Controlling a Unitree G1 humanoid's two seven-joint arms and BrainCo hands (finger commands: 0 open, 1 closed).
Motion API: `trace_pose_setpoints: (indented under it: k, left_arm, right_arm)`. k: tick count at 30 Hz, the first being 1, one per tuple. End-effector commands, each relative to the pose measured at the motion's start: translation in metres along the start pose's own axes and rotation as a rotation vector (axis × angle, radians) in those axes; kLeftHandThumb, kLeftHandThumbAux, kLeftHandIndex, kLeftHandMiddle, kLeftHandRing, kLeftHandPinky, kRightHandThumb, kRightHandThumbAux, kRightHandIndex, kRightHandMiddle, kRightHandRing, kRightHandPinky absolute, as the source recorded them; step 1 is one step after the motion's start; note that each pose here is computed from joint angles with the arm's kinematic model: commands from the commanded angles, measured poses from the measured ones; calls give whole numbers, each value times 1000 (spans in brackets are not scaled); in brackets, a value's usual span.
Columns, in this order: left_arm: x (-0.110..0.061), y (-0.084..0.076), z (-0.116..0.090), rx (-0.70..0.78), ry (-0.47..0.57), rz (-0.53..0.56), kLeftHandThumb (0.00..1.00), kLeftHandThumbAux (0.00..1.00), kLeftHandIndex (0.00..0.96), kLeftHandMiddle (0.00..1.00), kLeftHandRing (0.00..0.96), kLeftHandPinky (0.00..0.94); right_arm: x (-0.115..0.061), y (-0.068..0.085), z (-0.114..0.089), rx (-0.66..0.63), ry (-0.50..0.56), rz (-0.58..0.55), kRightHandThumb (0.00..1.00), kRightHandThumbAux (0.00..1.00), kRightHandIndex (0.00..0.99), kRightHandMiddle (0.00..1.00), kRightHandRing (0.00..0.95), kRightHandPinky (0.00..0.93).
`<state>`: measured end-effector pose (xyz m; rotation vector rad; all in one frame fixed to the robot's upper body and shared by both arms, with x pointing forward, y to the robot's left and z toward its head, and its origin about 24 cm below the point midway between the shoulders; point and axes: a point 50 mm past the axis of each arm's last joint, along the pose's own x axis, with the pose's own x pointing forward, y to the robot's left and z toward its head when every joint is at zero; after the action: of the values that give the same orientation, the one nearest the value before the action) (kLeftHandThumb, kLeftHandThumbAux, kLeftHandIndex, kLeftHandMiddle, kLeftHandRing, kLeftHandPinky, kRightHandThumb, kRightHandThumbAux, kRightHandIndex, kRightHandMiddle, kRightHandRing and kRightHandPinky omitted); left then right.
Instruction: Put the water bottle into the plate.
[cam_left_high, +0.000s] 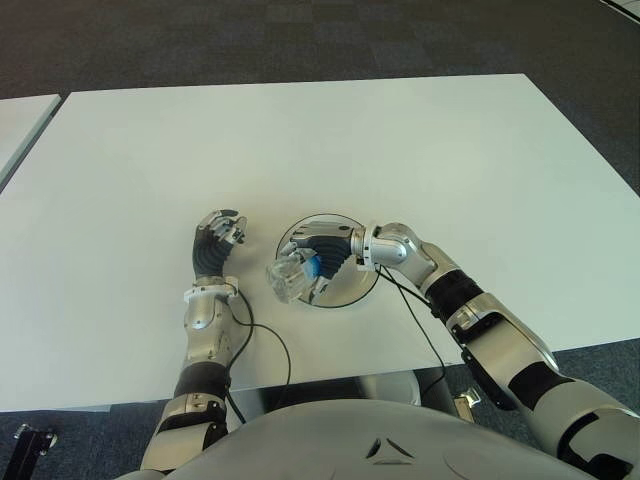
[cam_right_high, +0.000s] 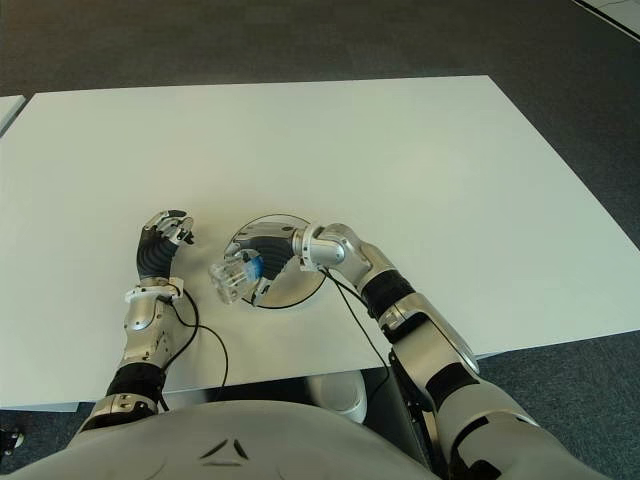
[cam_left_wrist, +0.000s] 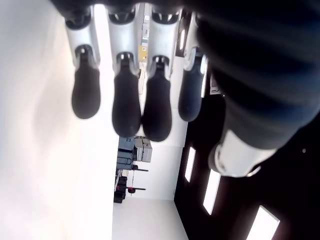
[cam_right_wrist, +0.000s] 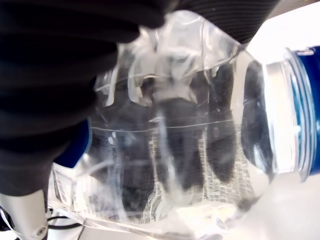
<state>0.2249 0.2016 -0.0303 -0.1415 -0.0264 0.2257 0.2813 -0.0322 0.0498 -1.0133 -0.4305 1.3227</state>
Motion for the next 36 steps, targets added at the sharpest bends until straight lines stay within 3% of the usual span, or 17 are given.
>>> trace_pose_setpoints:
  k: [1, 11, 17, 36]
  left_arm:
    - [-7, 2, -8, 10, 46, 21, 708, 713, 436, 655, 638, 626]
    - [-6, 2, -6, 28, 16, -29, 707, 714, 436, 682, 672, 666]
    - [-6, 3, -6, 30, 20, -46, 706, 716, 435, 689, 680, 672]
    - [-4, 6, -5, 41, 27, -54, 706, 716, 435, 705, 696, 685]
  right_arm:
    - [0, -10, 0, 0, 25, 22, 746, 709, 441, 882, 877, 857]
    - [-6, -10, -8, 32, 130, 109, 745, 710, 441, 879, 873, 853]
    - [-14, -15, -13, -24, 216, 118, 743, 710, 441, 869, 866, 846]
    - [-29, -17, -16, -17, 354, -38, 744, 709, 441, 869, 868, 859]
